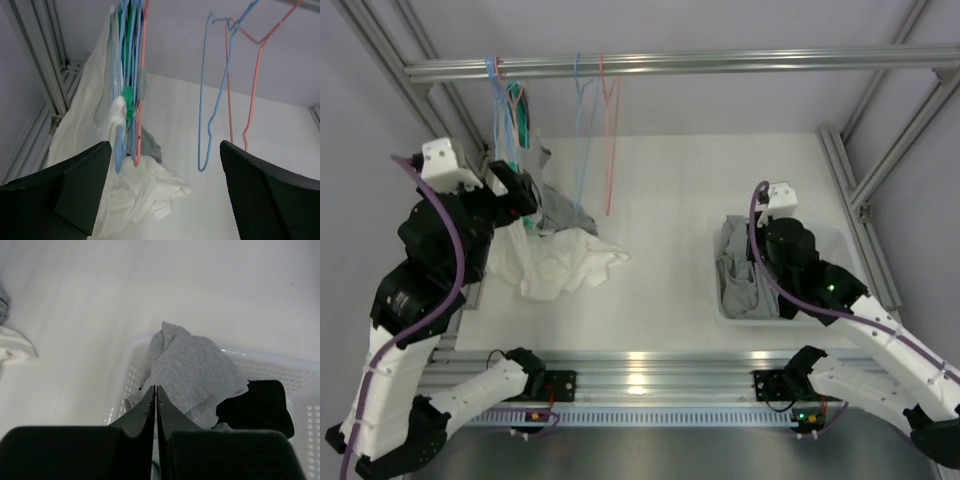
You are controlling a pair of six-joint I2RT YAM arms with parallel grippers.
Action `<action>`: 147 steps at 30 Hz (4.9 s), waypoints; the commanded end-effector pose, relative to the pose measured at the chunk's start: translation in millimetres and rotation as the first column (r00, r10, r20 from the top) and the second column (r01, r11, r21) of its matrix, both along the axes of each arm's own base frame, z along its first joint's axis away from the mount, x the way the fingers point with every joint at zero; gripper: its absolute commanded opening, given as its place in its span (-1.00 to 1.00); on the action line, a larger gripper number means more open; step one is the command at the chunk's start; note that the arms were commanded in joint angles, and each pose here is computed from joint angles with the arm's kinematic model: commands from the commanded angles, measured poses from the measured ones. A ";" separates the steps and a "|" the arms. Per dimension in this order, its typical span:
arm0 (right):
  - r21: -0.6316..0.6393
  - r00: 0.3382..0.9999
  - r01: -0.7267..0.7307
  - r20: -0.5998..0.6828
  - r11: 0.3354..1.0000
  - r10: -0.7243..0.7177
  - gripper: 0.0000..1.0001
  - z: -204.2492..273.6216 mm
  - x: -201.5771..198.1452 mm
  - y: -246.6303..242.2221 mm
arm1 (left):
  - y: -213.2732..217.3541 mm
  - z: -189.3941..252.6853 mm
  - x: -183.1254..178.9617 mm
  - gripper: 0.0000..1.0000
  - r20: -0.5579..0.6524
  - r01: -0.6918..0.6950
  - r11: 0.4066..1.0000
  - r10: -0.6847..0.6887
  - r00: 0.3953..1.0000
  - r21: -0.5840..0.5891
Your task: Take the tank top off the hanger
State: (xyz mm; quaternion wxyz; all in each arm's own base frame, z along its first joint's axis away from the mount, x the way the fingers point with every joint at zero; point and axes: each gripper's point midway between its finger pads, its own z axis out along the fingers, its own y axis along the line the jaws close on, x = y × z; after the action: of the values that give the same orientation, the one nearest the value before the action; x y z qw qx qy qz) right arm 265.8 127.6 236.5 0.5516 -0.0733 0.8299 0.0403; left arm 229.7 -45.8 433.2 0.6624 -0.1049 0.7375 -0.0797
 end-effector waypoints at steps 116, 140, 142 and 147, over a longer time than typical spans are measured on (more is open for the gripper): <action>0.206 0.887 -0.365 0.374 0.908 0.271 0.99 118.5 -20.6 46.1 | -15.3 0.6 105.5 -1.00 -0.230 0.147 0.981 -0.115 0.966 0.129; 0.191 0.890 -0.378 0.344 0.906 0.298 0.99 102.5 -20.2 50.9 | -39.8 53.0 140.0 -1.00 0.108 0.190 0.980 -0.196 0.975 0.061; 0.189 0.892 -0.375 0.342 0.908 0.297 0.99 101.0 -20.0 50.1 | -39.7 51.7 137.5 -1.00 0.118 0.190 0.981 -0.195 0.974 0.050; 0.192 0.887 -0.386 0.346 0.902 0.306 0.99 103.5 -20.9 52.2 | -42.4 53.0 119.2 -1.00 0.139 0.225 0.974 -0.228 0.964 0.038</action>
State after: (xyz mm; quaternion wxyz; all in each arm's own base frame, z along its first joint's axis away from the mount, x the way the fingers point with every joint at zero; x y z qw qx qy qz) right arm 243.4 178.0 320.7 0.6415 -0.1624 0.7178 0.2163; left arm 365.2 -82.0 443.2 0.6496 -0.0166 0.7511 -0.1170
